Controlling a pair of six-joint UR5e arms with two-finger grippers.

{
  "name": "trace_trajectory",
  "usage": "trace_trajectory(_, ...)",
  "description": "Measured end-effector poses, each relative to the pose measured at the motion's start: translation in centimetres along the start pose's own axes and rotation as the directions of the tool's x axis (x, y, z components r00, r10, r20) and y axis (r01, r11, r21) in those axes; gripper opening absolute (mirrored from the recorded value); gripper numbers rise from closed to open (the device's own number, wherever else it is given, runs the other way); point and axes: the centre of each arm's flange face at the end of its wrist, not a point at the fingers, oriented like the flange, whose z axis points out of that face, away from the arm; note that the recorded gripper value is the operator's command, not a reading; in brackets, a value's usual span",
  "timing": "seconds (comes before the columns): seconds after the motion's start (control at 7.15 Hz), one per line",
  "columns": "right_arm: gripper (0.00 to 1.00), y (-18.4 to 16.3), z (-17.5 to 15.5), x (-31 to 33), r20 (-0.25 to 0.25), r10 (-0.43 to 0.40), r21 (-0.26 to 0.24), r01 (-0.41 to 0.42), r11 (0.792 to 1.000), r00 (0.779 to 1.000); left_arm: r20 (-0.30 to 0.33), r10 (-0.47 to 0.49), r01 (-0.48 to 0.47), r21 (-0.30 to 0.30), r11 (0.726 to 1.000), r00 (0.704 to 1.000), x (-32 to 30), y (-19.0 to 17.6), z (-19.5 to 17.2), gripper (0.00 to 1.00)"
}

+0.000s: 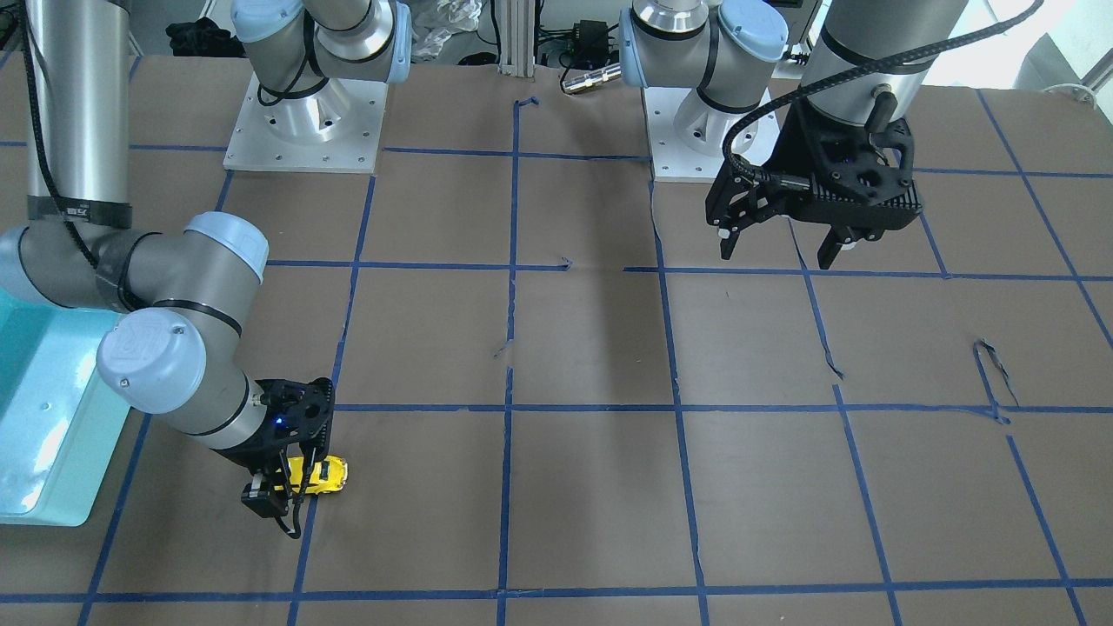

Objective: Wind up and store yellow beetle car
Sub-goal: 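Move the open right gripper down over the yellow car, then close the right gripper on the yellow car, then carry the car with the right gripper over the light-blue bin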

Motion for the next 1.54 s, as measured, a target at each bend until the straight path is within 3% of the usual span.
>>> trace_trajectory(0.14, 1.0, 0.0, 0.4, 0.0, 0.001, -0.071, 0.001, 0.071, 0.998, 0.998, 0.0, 0.001, -0.001, -0.001, 1.0, 1.0, 0.0, 0.0, 0.0, 1.0)
trace_trajectory(0.42, 1.0, 0.2, 1.4, 0.0, 0.017, -0.083, -0.008, 0.083, 0.996, 0.996, 0.001, 0.002, -0.002, -0.001, 1.0, 1.0, -0.1, 0.0, 0.0, 1.0)
trace_trajectory(0.56, 0.83, 0.3, 1.6, 0.1, 0.02, -0.05, -0.011, 0.05, 0.999, 0.999, 0.002, 0.002, -0.002, 0.002, 1.0, 1.0, 0.0, 0.0, 0.0, 1.0)
trace_trajectory(0.7, 0.45, 0.3, 1.6, 0.1, 0.022, -0.019, -0.012, 0.019, 1.0, 1.0, 0.002, 0.002, -0.002, 0.002, 1.0, 1.0, 0.0, 0.0, -0.1, 1.0)
trace_trajectory(0.84, 0.19, 0.3, 1.6, 0.1, 0.024, -0.005, -0.012, 0.005, 1.0, 1.0, 0.002, 0.002, -0.002, 0.003, 1.0, 1.0, 0.0, 0.0, -0.1, 1.0)
trace_trajectory(0.98, 0.12, 0.3, 1.6, 0.1, 0.024, -0.001, -0.012, 0.001, 1.0, 1.0, 0.001, 0.003, -0.003, 0.005, 1.0, 1.0, 0.0, 0.0, -0.2, 1.0)
trace_trajectory(1.26, 0.1, 0.2, 0.7, 0.2, 0.01, -0.004, -0.018, 0.004, 1.0, 1.0, 0.0, 0.003, -0.003, 0.007, 1.0, 1.0, 0.0, 0.0, -0.3, 1.0)
trace_trajectory(1.54, 0.0, 0.6, -2.9, 0.5, -0.021, -0.013, -0.08, 0.011, 0.997, 1.0, 0.002, 0.002, -0.002, 0.009, 1.0, 1.0, -0.1, 0.0, -0.4, 1.0)
